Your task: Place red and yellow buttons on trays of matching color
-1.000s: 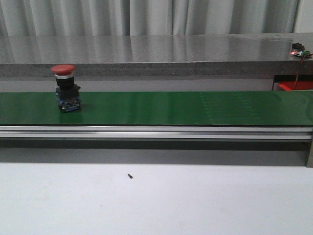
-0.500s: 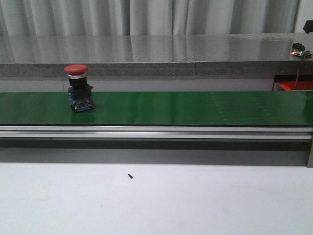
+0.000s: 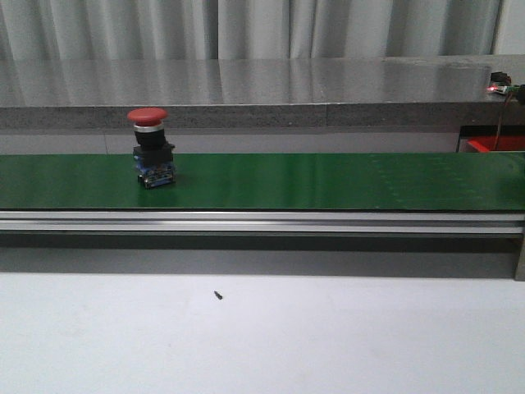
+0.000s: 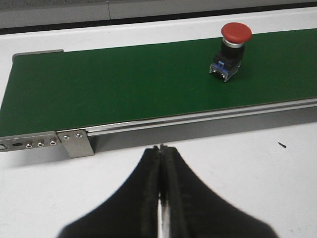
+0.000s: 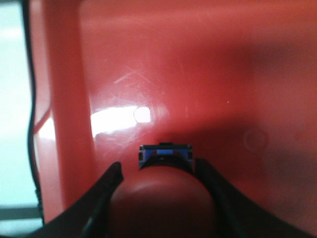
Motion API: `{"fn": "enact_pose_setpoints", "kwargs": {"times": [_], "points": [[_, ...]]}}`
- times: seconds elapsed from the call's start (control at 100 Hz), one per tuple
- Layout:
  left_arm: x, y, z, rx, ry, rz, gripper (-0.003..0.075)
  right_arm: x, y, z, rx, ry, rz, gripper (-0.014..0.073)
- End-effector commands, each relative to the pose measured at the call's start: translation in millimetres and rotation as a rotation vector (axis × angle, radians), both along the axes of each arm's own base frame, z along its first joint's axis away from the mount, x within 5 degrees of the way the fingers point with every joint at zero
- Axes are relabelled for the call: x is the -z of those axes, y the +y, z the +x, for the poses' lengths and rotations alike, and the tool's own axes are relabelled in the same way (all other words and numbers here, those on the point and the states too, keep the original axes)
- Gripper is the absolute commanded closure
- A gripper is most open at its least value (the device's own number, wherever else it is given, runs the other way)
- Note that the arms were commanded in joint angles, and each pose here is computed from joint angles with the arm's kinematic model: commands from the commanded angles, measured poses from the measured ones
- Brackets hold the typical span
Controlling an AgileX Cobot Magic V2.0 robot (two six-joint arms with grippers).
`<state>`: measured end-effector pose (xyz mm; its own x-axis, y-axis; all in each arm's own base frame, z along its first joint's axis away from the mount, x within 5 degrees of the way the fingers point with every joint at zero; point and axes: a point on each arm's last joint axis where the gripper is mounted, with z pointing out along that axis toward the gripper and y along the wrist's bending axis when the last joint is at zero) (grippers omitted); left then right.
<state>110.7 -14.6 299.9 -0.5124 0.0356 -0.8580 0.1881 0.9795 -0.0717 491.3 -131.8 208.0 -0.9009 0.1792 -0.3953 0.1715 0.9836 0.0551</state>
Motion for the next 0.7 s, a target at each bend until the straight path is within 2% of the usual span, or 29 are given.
{"fn": "enact_pose_setpoints", "kwargs": {"times": [0.0,0.1,0.25,0.32,0.51,0.69], "points": [[-13.4,-0.2,2.7,-0.017,-0.082,-0.027,0.074,-45.0,-2.7,-1.4,0.007,-0.137,-0.043,0.0487],[-13.4,-0.2,2.7,-0.017,-0.082,-0.027,0.074,-45.4,-3.0,-0.6,0.007,-0.147,-0.047,0.0449],[-13.4,-0.2,2.7,-0.017,-0.082,-0.027,0.074,-45.7,-3.2,-0.2,0.007,-0.152,-0.049,0.0235],[-13.4,-0.2,2.7,-0.017,-0.082,-0.027,0.074,-46.0,-3.3,0.2,0.007,-0.158,-0.051,0.0177],[-13.4,-0.2,2.7,-0.017,-0.082,-0.027,0.074,-49.4,-3.2,-0.3,0.008,-0.169,-0.054,0.0173],[-13.4,-0.2,2.7,-0.017,-0.082,-0.027,0.074,-69.1,-1.6,-6.0,0.007,-0.202,-0.065,0.0173]]}}
